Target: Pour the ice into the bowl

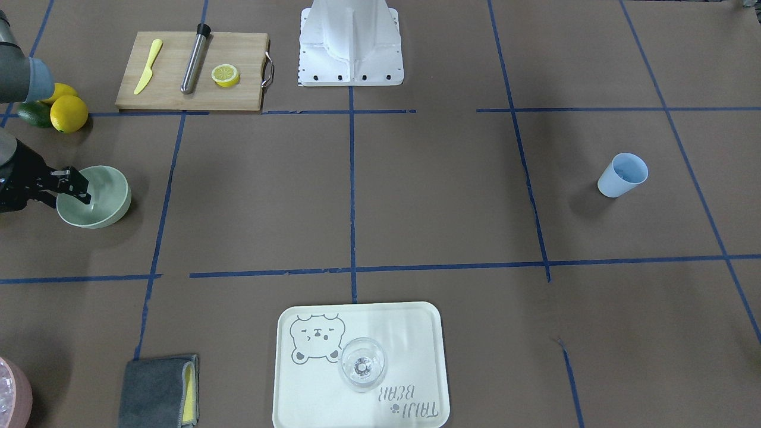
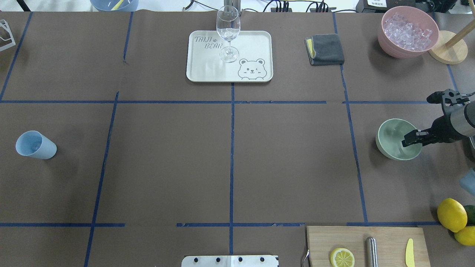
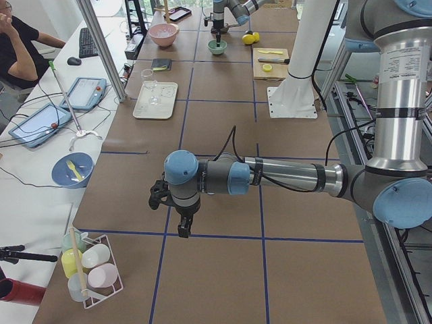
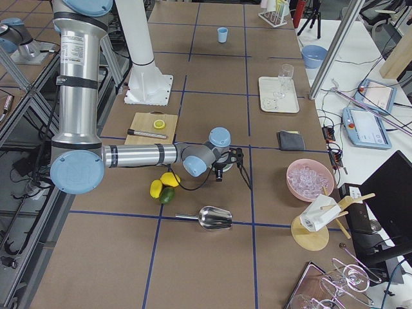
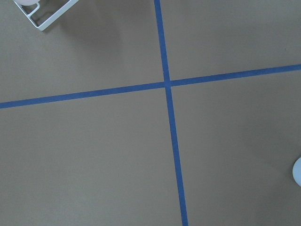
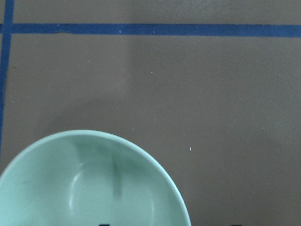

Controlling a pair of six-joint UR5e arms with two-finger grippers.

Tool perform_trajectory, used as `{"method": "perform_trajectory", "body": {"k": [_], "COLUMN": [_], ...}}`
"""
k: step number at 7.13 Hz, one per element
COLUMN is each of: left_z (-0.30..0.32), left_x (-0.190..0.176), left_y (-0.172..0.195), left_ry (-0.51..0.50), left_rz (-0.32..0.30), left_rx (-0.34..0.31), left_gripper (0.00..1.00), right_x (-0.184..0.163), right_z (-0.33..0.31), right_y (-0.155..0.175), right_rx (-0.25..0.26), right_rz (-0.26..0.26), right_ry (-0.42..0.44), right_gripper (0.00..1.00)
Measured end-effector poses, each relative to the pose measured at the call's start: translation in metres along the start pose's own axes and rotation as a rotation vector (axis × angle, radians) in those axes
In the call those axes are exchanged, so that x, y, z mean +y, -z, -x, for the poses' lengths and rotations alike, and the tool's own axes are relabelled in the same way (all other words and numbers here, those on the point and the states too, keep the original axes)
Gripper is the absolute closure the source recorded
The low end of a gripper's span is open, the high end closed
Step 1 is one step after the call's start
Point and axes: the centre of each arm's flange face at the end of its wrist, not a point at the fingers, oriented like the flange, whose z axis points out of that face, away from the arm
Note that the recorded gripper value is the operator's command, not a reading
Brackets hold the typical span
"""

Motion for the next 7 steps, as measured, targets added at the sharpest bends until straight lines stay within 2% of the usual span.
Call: {"method": "perform_trajectory", "body": {"k": [2,4,5,7], "left_z": [0.000,-0.002,-0.003,-0.003], "left_x": [0.000,-0.001,-0.001,-0.001], "left_y": [0.000,0.002,0.003,0.003], "left_ry": [-0.004,-0.007,-0.007,-0.010], "left_rz": [-0.001,-0.005,-0.006,-0.012], "left_rx": [0.000,0.001,0.001,0.001], "left_gripper": [0.00,0.00,0.00,0.00], "right_x": [-0.001,-0.004,-0.005,-0.013], "right_z": [0.008,0.044,0.080,0.193], "right_y": [0.005,0.028,0.036,0.039], "right_rx": [-0.010,-0.059,-0.100,-0.213], "right_rz": [-0.006,-0.033,-0.039,-0.029], "right_ry": [0.007,-0.037,-0.089,-0.218], "right_gripper": [1.00,1.00,1.00,1.00]}}
